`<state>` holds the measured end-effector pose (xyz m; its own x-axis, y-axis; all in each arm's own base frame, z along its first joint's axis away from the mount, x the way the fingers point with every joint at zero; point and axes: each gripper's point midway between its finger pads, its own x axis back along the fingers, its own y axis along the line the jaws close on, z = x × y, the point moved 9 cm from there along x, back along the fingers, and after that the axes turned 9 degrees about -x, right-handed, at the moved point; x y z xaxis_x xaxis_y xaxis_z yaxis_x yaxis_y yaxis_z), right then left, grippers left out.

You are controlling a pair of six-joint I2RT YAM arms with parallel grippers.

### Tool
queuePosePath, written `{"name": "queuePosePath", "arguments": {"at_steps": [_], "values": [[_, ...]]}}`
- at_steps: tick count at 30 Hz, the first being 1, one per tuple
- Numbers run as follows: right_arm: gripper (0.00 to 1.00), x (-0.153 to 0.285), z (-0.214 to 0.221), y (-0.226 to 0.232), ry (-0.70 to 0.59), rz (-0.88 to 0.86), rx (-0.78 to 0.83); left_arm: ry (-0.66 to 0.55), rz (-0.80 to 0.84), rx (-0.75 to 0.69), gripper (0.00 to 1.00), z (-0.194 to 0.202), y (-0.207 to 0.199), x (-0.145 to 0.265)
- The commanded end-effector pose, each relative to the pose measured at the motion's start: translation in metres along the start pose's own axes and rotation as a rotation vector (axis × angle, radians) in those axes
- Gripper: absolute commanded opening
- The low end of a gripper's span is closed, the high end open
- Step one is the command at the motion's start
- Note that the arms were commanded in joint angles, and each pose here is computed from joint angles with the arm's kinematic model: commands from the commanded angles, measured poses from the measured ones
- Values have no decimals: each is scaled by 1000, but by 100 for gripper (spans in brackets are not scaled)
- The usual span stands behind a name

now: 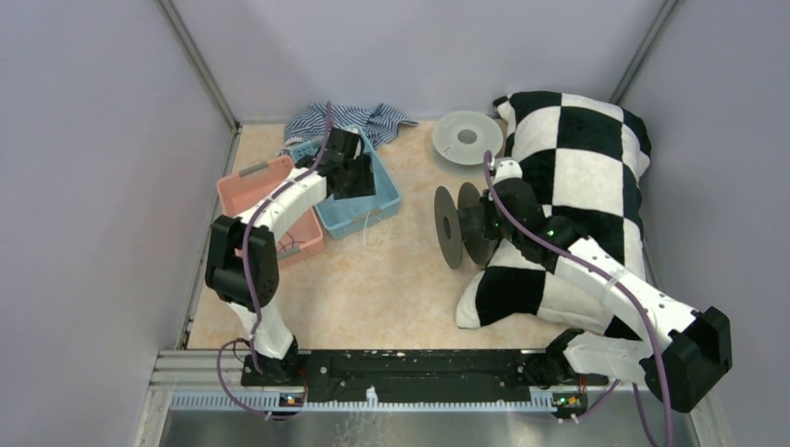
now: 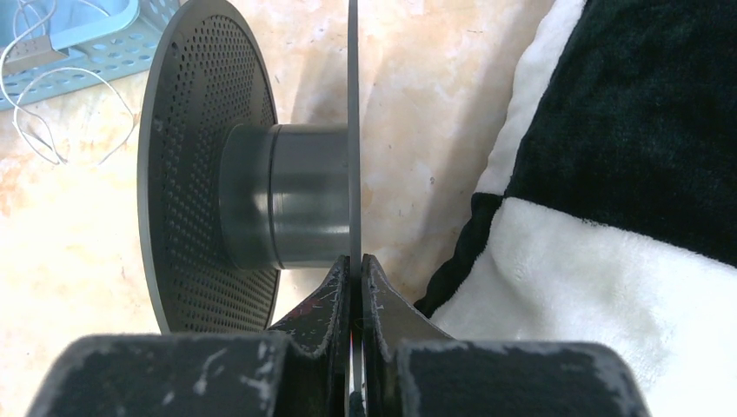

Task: Wrap the cables
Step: Pick up the cable from the storage box.

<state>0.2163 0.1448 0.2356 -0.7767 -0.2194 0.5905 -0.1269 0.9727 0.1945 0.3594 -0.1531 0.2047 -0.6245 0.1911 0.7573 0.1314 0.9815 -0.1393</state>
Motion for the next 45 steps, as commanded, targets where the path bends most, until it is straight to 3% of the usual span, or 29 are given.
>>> {"name": "queuePosePath", "arguments": {"at_steps": [1, 6, 9, 12, 17, 21, 29, 33, 38, 39, 41, 45], "values": [[0, 9, -25, 10, -132, -61, -33, 21, 75, -71, 64, 5, -4, -13], [0, 11, -24, 9, -135, -65, -38, 77, -77, -20, 61, 12, 6, -32], [0, 14, -24, 7, -135, -56, -39, 3, -123, 2, 61, 10, 11, -28], [0, 17, -23, 6, -140, -58, -43, -59, -126, -63, 65, 6, 15, -26], [0, 20, -22, 4, -139, -55, -48, 13, -150, -168, 72, 8, 20, -30], [0, 20, -21, 4, -133, -57, -51, 9, -145, -192, 63, 13, 22, -29], [0, 22, -21, 5, -128, -64, -55, 61, -115, -191, 59, 23, 26, -47], [0, 24, -20, 3, -134, -59, -57, 79, -106, -176, 49, 25, 29, -56], [0, 25, -19, 2, -124, -56, -57, 32, -117, -167, 14, 11, 27, -43], [2, 25, -19, 2, -125, -56, -58, 11, -123, -164, 8, 5, 26, -36], [17, 26, -21, 3, -127, -57, -59, -33, -130, -163, 0, -9, 25, -20], [57, 29, -27, 7, -126, -79, -67, -152, -104, -183, 0, -40, 19, 25]]}}
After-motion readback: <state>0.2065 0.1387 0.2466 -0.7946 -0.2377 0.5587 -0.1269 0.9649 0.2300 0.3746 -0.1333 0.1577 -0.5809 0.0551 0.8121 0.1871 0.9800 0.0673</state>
